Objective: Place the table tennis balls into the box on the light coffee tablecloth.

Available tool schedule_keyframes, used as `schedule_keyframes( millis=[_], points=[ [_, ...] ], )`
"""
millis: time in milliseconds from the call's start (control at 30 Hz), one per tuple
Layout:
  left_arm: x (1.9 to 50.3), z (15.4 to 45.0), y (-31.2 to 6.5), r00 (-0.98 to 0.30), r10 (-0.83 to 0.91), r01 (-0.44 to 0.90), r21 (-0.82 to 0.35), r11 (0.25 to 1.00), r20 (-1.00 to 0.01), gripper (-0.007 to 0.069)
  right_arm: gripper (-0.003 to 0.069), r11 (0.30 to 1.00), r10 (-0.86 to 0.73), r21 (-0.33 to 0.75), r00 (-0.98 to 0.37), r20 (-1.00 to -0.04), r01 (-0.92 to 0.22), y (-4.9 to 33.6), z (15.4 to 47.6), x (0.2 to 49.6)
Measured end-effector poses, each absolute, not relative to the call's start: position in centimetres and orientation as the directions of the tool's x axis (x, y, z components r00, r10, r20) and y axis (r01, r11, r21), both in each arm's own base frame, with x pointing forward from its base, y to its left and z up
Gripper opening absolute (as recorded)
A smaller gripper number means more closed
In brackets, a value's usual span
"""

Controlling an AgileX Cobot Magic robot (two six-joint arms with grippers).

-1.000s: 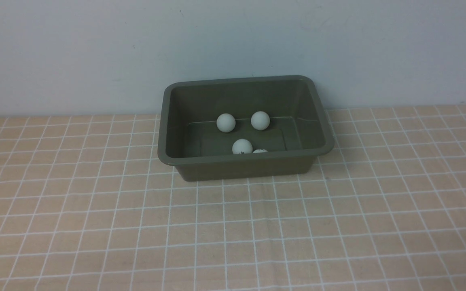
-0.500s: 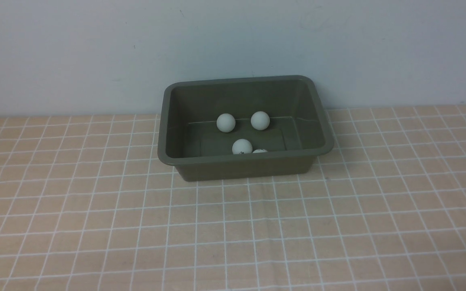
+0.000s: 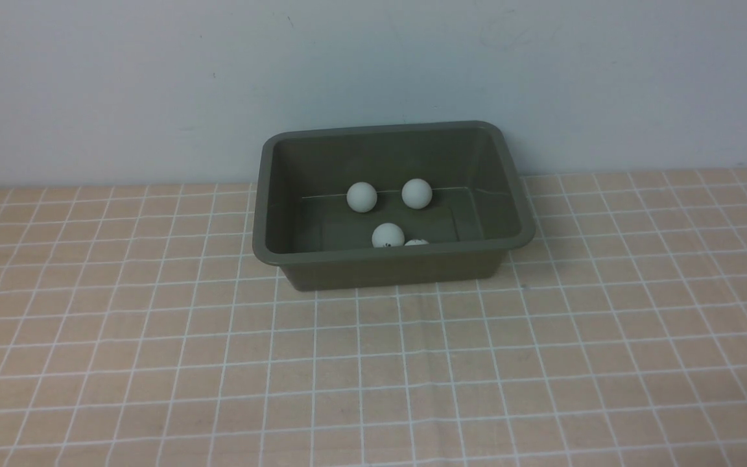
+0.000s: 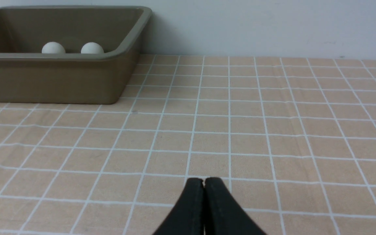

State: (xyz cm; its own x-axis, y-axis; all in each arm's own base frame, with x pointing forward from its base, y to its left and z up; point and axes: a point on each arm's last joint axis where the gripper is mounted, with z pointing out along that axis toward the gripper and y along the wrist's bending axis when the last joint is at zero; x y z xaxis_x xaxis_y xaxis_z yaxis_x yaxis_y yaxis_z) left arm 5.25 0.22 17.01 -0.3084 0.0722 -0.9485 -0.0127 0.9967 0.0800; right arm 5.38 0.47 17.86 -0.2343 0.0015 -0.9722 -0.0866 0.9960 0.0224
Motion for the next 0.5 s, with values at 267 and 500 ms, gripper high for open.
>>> schedule_keyframes(
  millis=[267, 500],
  points=[
    [5.25, 17.01, 0.22, -0.308, 0.072, -0.013, 0.080, 0.997, -0.948, -0.0069, -0.0014, 0.999, -0.009, 0.003, -0.233, -0.972, -0.051, 0.25, 17.86, 5.40],
    [5.25, 17.01, 0.22, -0.308, 0.073, -0.013, 0.081, 0.997, -0.948, -0.0069, -0.0014, 0.999, -0.014, -0.003, -0.233, -0.972, -0.048, 0.22, 17.87, 5.40]
  ],
)
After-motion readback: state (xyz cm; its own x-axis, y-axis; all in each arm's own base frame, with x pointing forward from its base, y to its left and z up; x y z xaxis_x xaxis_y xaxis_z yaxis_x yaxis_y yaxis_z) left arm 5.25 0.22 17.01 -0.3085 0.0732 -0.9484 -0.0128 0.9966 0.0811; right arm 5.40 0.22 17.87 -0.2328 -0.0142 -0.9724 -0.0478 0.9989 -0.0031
